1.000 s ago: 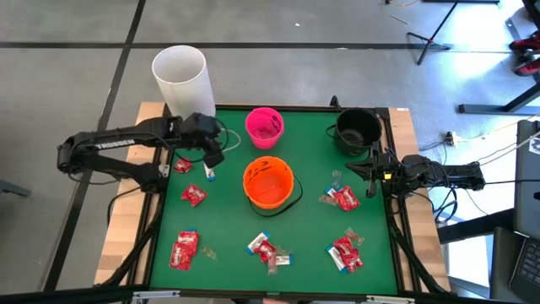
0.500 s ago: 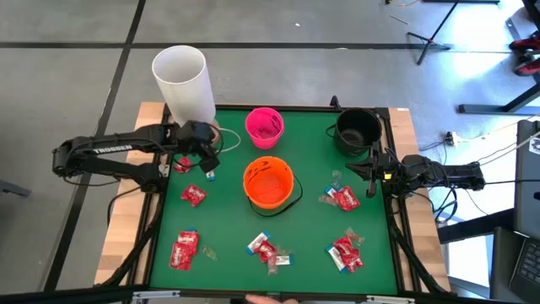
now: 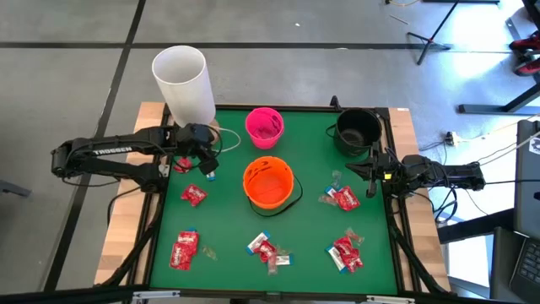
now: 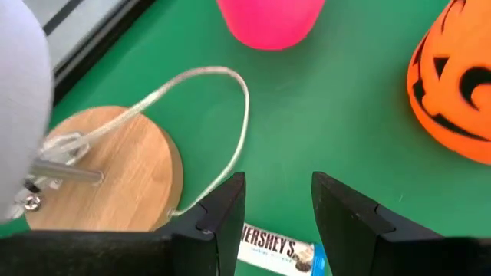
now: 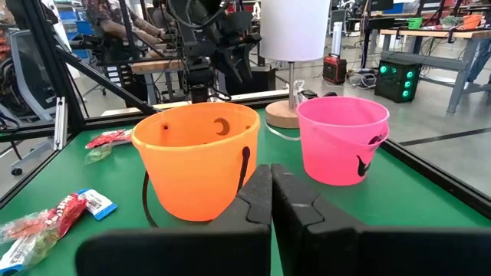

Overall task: Sort candy
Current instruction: Put the white candy into the black bucket

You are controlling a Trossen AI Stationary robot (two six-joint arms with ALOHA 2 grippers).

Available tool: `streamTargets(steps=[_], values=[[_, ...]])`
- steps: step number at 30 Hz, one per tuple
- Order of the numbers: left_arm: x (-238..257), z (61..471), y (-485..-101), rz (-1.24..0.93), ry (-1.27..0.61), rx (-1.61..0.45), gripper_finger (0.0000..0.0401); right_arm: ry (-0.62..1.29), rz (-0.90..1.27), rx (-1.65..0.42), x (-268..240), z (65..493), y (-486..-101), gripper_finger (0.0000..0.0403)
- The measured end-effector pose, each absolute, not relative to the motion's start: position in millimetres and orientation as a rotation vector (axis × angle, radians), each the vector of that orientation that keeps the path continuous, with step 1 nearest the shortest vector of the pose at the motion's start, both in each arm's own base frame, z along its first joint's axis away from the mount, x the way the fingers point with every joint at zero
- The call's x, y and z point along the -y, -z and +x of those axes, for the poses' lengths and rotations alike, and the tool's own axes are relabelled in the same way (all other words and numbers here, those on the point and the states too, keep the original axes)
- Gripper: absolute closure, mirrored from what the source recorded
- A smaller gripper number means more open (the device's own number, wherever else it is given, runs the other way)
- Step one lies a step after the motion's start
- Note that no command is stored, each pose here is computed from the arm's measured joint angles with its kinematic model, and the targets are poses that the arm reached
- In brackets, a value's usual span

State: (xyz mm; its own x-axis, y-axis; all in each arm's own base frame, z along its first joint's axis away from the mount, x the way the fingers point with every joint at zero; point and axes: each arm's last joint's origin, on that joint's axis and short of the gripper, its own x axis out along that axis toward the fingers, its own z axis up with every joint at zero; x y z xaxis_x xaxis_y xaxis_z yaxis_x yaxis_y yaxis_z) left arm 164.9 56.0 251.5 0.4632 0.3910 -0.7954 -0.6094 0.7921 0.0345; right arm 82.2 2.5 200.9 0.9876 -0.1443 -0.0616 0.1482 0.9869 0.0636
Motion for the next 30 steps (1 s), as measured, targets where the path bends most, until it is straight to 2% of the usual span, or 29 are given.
streamTargets(steps=[24,30], values=[[-52.9,167.2,-261.4,-0.231,-0.598,-0.791,0.0260,0.147,0.068,-0.057,-2.5,82.2,-200.8,0.0402],[-55.1,169.7,-264.0,-0.184,-0.561,-0.769,0.0260,0.144,-0.043,-0.065,-2.5,82.2,-200.8,0.0402]])
